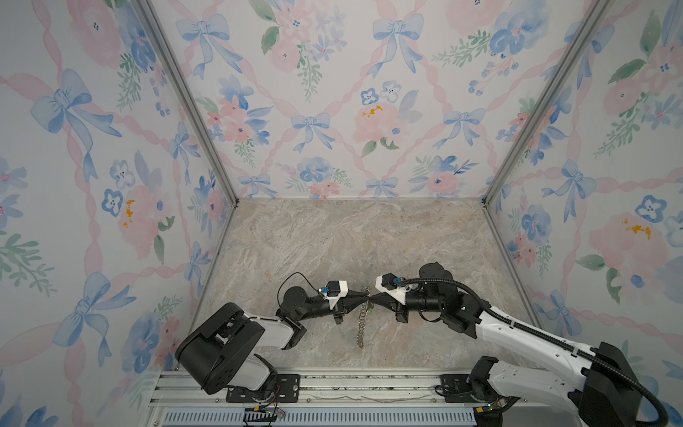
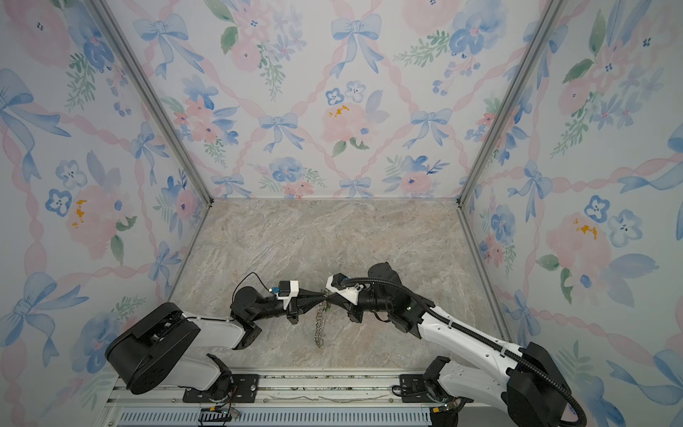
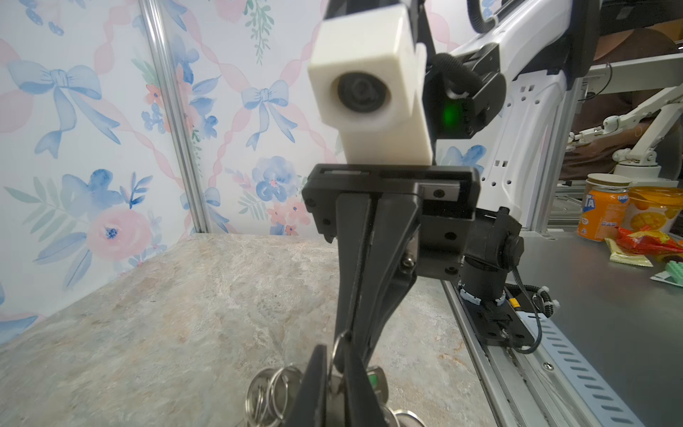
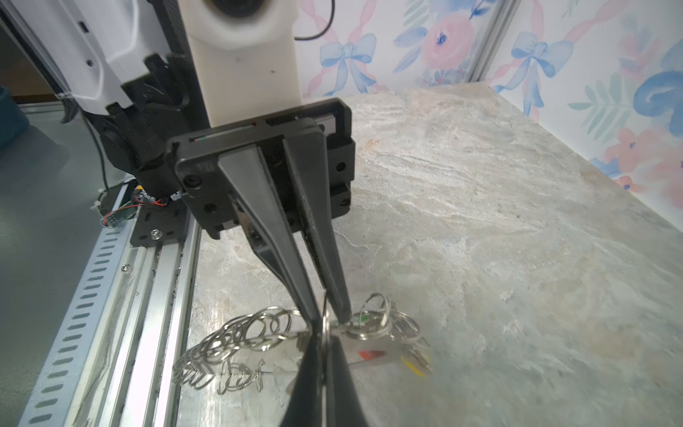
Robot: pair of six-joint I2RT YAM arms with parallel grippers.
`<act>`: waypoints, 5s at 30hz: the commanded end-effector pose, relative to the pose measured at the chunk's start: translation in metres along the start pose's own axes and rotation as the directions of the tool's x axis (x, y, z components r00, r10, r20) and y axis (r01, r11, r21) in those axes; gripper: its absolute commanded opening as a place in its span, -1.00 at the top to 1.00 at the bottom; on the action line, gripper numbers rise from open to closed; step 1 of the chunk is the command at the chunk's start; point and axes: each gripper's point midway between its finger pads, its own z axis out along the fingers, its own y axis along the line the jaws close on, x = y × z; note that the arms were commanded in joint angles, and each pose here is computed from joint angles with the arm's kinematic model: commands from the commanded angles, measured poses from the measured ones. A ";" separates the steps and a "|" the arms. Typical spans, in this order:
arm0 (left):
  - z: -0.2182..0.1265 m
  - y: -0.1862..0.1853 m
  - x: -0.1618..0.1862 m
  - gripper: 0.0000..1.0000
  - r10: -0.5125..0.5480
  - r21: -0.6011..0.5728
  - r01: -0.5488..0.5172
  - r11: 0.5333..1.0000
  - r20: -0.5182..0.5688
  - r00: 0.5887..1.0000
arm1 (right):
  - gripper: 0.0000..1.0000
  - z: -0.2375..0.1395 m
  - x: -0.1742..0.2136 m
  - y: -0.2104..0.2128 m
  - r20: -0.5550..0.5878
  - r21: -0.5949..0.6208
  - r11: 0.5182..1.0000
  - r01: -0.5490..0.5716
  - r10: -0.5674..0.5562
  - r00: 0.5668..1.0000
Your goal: Put the keys on the keyring
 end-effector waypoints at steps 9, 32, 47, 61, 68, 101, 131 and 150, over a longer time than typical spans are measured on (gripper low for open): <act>-0.008 0.006 0.019 0.51 -0.005 -0.029 0.002 1.000 -0.137 0.991 | 1.00 0.001 0.028 -0.015 -0.496 0.111 0.972 0.209 -0.128 0.859; -0.003 -0.008 0.023 0.50 -0.071 0.150 0.094 0.984 -0.155 0.985 | 1.00 0.017 0.007 0.010 -0.477 -0.043 0.960 0.276 -0.262 0.839; -0.001 -0.005 0.036 0.62 -0.088 0.131 0.115 0.985 -0.195 0.977 | 1.00 0.021 -0.004 0.016 -0.422 -0.063 0.962 0.266 -0.267 0.866; -0.005 -0.002 0.036 0.55 -0.126 0.132 0.154 0.979 -0.200 0.972 | 1.00 0.018 0.001 0.017 -0.352 -0.068 0.964 0.258 -0.265 0.898; -0.002 -0.004 0.040 0.76 -0.137 0.155 0.171 0.973 -0.208 0.968 | 1.00 0.020 -0.002 0.016 -0.339 -0.064 0.964 0.258 -0.264 0.903; -0.004 0.004 0.019 1.00 -0.069 0.044 0.074 0.996 -0.123 0.990 | 0.86 0.021 0.030 -0.009 -0.210 0.027 0.999 0.024 -0.018 0.978; -0.003 0.007 0.016 1.00 -0.068 -0.013 0.068 0.998 -0.045 0.997 | 0.61 0.016 0.031 -0.008 -0.086 0.037 0.999 0.020 -0.017 0.996; -0.001 -0.007 0.009 1.00 -0.064 0.083 0.065 0.994 -0.020 0.998 | 0.64 0.013 0.015 0.001 0.060 -0.035 0.999 0.022 -0.020 0.998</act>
